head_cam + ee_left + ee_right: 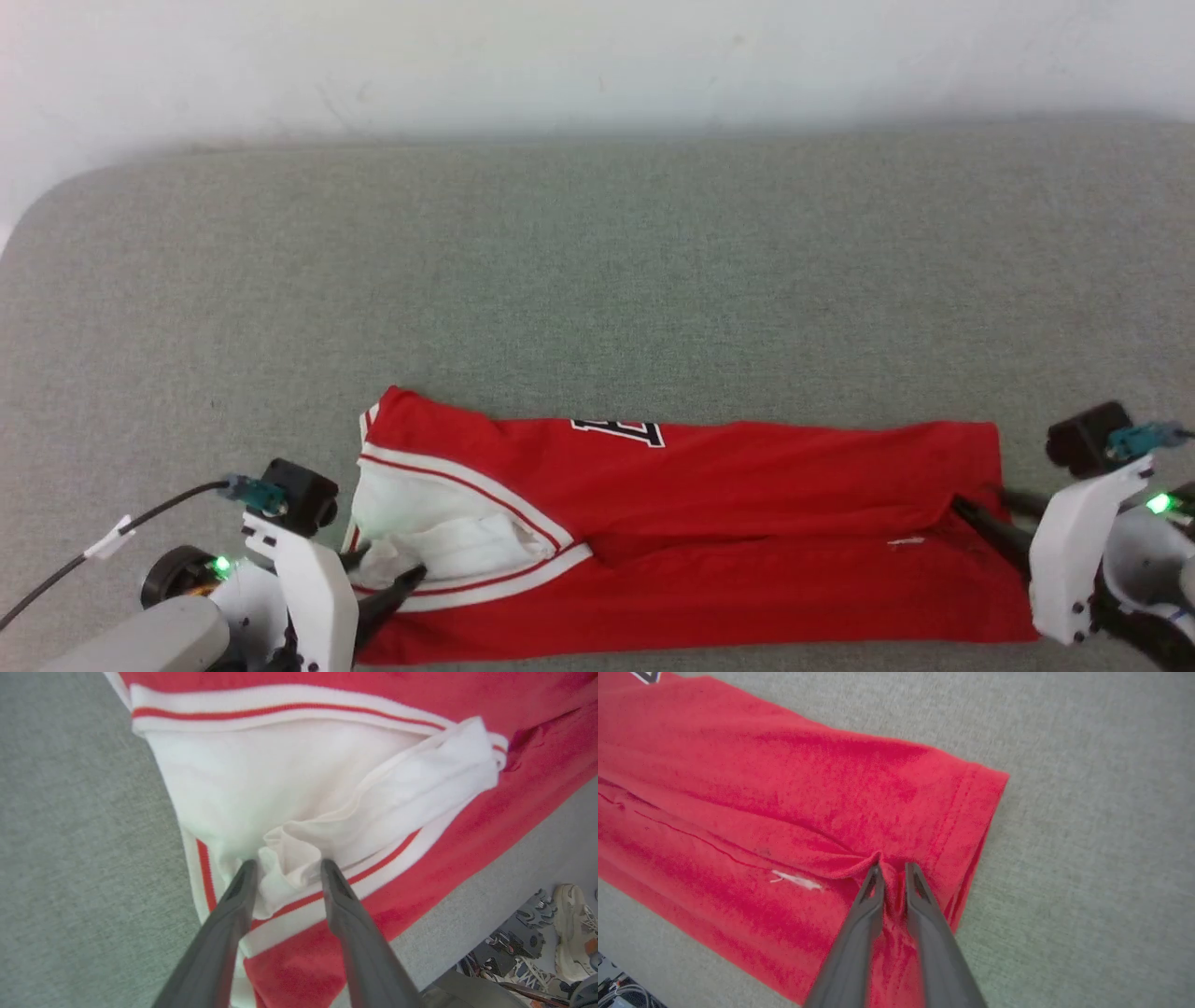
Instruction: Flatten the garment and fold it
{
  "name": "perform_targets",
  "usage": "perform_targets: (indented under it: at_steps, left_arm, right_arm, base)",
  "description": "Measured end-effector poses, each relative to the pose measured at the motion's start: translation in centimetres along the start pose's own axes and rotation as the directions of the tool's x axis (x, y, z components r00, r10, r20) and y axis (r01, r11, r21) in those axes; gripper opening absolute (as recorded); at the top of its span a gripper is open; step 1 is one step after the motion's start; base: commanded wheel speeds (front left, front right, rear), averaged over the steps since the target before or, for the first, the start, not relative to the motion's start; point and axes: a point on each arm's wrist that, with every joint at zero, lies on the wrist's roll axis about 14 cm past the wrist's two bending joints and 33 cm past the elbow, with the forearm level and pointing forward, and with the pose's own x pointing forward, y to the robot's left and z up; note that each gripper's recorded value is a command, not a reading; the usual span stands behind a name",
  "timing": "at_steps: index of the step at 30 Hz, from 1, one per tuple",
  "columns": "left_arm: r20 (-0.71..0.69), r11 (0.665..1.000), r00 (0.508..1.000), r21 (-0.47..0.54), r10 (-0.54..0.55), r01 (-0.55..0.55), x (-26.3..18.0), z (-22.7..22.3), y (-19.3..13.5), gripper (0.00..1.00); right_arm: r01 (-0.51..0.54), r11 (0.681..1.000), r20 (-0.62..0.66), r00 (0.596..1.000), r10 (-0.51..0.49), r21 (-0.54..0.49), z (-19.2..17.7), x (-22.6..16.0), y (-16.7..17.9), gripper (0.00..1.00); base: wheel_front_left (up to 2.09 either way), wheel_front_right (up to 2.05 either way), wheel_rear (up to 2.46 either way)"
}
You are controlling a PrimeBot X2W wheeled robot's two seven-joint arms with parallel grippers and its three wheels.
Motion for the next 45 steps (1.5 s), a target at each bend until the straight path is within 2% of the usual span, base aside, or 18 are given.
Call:
perform_targets:
  at_steps: [3, 5, 8, 10, 13, 17, 18, 23, 26, 31, 39, 40, 41, 45]
  left_arm:
    - [0.142, 0.997, 0.988, 0.041, 0.055, -0.061, -0.8, 2.5, 0.8, 1.0]
    - [0.286, 0.991, 0.952, 0.052, 0.107, -0.127, -1.8, 5.5, 1.8, 1.0]
    - [0.504, 0.967, 0.847, 0.078, 0.171, -0.241, -3.6, 9.6, 2.6, 1.0]
    - [0.595, 0.949, 0.775, 0.061, 0.214, -0.309, -4.6, 11.2, 3.1, 1.0]
    - [0.665, 0.922, 0.688, -0.003, 0.291, -0.387, -5.4, 12.5, 3.5, 1.0]
    - [0.783, 0.868, 0.499, -0.101, 0.371, -0.487, -8.4, 15.6, 3.6, 1.0]
    - [0.794, 0.854, 0.465, -0.124, 0.391, -0.506, -8.9, 15.5, 3.7, 1.0]
    - [0.798, 0.793, 0.365, -0.216, 0.48, -0.57, -10.6, 13.5, 4.5, 1.0]
    - [0.807, 0.749, 0.277, -0.279, 0.522, -0.601, -12.3, 13.4, 5.0, 1.0]
    - [0.799, 0.71, 0.216, -0.329, 0.561, -0.623, -13.3, 12.3, 5.1, 1.0]
    - [0.771, 0.68, 0.2, -0.368, 0.604, -0.634, -13.5, 10.5, 5.4, 1.0]
    - [0.768, 0.679, 0.201, -0.372, 0.609, -0.633, -13.5, 10.3, 5.5, 1.0]
    - [0.766, 0.678, 0.202, -0.373, 0.61, -0.633, -13.5, 10.1, 5.5, 1.0]
    - [0.76, 0.672, 0.204, -0.373, 0.617, -0.64, -13.6, 9.5, 5.6, 1.0]
  right_arm:
    - [0.019, 0.999, 0.084, 0.996, -0.015, -0.045, 2.8, -1.4, -0.5, 1.0]
    - [0.038, 0.997, 0.148, 0.989, -0.027, -0.069, 5.1, -2.6, -1.0, 1.0]
    - [0.069, 0.991, 0.209, 0.977, -0.044, -0.114, 8.1, -4.3, -1.6, 1.0]
    - [0.095, 0.986, 0.203, 0.977, -0.066, -0.14, 9.0, -5.2, -2.3, 1.0]
    - [0.112, 0.983, 0.115, 0.989, -0.096, -0.143, 8.3, -5.3, -3.3, 1.0]
    - [0.106, 0.987, -0.023, 0.994, -0.109, -0.118, 6.4, -4.9, -4.0, 1.0]
    - [0.101, 0.989, -0.052, 0.993, -0.107, -0.108, 6.0, -4.7, -4.0, 1.0]
    - [0.073, 0.996, -0.181, 0.98, -0.081, -0.05, 3.7, -3.4, -3.8, 1.0]
    - [0.053, 0.999, -0.219, 0.974, -0.055, -0.015, 2.7, -2.2, -3.1, 1.0]
    - [0.02, 0.999, -0.286, 0.958, -0.009, 0.036, 0.3, -0.1, -1.8, 1.0]
    - [-0.012, 0.999, -0.342, 0.94, 0.024, 0.038, -1.7, 1.4, -0.5, 1.0]
    - [-0.013, 0.999, -0.338, 0.941, 0.024, 0.036, -1.7, 1.4, -0.4, 0.38]
    - [-0.012, 0.999, -0.332, 0.943, 0.025, 0.038, -1.7, 1.4, -0.4, 0.0]
    - [-0.015, 0.999, -0.302, 0.953, 0.029, 0.047, -1.5, 1.2, -0.3, 0.0]
  base:
    - [0.0, 0.0, 0.0]
    - [0.0, 0.0, 0.0]
    - [0.0, 0.0, 0.0]
    - [0.0, 0.0, 0.0]
    - [0.0, 0.0, 0.0]
    - [0.0, 0.0, 0.0]
    - [0.0, 0.0, 0.0]
    - [0.0, 0.0, 0.0]
    - [0.0, 0.0, 0.0]
    - [0.0, 0.0, 0.0]
    - [0.0, 0.0, 0.0]
    - [0.0, 0.0, 0.0]
    - [0.0, 0.0, 0.0]
    - [0.0, 0.0, 0.0]
